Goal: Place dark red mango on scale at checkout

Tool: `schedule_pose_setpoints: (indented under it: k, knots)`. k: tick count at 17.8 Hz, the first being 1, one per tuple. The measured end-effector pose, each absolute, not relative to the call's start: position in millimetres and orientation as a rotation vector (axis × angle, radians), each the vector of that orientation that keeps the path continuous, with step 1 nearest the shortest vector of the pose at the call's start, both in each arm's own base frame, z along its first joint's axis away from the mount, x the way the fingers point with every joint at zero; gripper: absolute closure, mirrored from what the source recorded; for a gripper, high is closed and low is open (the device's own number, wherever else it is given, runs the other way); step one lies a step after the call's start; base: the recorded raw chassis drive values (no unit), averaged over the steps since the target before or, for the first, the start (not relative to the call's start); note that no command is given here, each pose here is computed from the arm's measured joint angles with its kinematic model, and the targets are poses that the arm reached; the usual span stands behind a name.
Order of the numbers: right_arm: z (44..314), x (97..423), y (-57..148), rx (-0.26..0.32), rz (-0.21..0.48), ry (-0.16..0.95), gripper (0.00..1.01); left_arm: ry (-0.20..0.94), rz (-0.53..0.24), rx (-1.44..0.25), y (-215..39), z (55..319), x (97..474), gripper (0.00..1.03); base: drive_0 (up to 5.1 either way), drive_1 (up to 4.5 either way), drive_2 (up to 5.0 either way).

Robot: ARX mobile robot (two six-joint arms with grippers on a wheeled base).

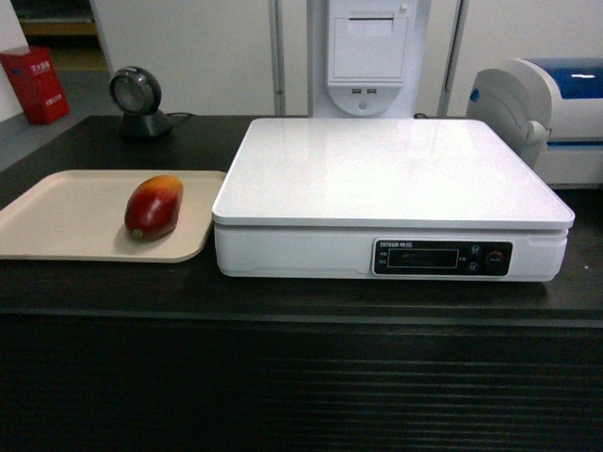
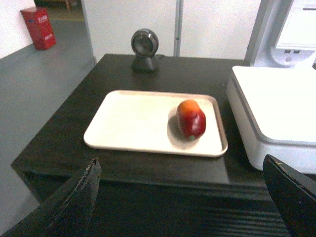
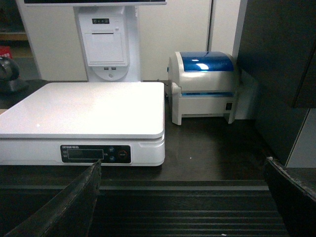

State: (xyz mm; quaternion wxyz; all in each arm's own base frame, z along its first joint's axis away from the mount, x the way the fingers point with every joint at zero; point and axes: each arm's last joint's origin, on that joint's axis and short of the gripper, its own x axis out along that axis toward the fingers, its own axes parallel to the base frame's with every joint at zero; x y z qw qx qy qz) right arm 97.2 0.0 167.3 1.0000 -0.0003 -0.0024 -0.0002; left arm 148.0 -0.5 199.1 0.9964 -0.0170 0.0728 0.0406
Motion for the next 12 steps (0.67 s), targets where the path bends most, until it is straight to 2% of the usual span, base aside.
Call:
schedule_pose_setpoints:
  k: [2, 4, 6, 8, 12]
  knots:
    - [167, 97, 0, -0.001, 0.000, -0.005, 0.03, 0.107, 0.031, -0.018, 6, 217, 189, 0.05, 0.0, 0.00, 0.0]
    - [167, 97, 0, -0.001, 0.000, -0.005, 0.03, 0.158, -0.027, -0.025, 10, 220, 233, 0.05, 0.0, 0.00, 0.0]
    - [167, 97, 0, -0.001, 0.000, -0.005, 0.03, 0.270, -0.064, -0.042, 13, 210, 282, 0.05, 0.0, 0.00, 0.0]
    - [167, 97, 0, -0.001, 0.000, -0.004, 0.03, 0.484, -0.122, -0.059, 23, 182, 375, 0.05, 0.0, 0.00, 0.0]
    - [167, 97, 0, -0.001, 0.000, -0.005, 0.03, 0.573, -0.137, -0.059, 24, 165, 423, 0.05, 0.0, 0.00, 0.0]
